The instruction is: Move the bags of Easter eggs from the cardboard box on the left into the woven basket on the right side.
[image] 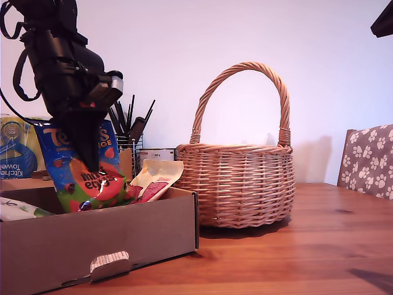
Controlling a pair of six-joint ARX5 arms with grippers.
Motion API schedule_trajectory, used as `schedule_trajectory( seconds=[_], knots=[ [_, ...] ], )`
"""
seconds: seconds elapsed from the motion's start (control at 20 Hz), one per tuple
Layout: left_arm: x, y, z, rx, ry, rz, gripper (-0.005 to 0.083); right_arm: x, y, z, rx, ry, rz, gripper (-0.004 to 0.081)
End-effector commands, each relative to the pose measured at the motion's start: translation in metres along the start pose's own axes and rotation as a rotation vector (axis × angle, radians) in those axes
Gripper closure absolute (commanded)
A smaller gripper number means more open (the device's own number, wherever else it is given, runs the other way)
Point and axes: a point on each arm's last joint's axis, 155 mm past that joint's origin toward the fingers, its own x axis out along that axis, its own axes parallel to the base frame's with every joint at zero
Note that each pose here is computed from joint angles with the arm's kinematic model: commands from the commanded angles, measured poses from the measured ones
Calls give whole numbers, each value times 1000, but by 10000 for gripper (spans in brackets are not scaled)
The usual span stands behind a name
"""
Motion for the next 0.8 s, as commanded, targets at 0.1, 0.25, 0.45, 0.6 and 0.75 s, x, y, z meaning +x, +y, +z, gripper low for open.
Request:
schedule_trajectory(
  seconds=[0.1,0.25,0.45,0.6,0.75],
  knots=[
    [-35,-25,17,92,-125,-27,796,2,1,-4,0,5,7,783],
    [-68,-60,41,207,-304,-92,796,2,1,-4,-1,4,7,783],
    [-87,-81,79,315,-471,-76,796,2,1,-4,-1,4,7,783],
    [-81,-101,98,371,-518,-82,796,2,0,-4,-8,4,4,783],
    [-73,-118,115,421,-573,-77,796,2,0,-4,-8,4,4,783]
  ],
)
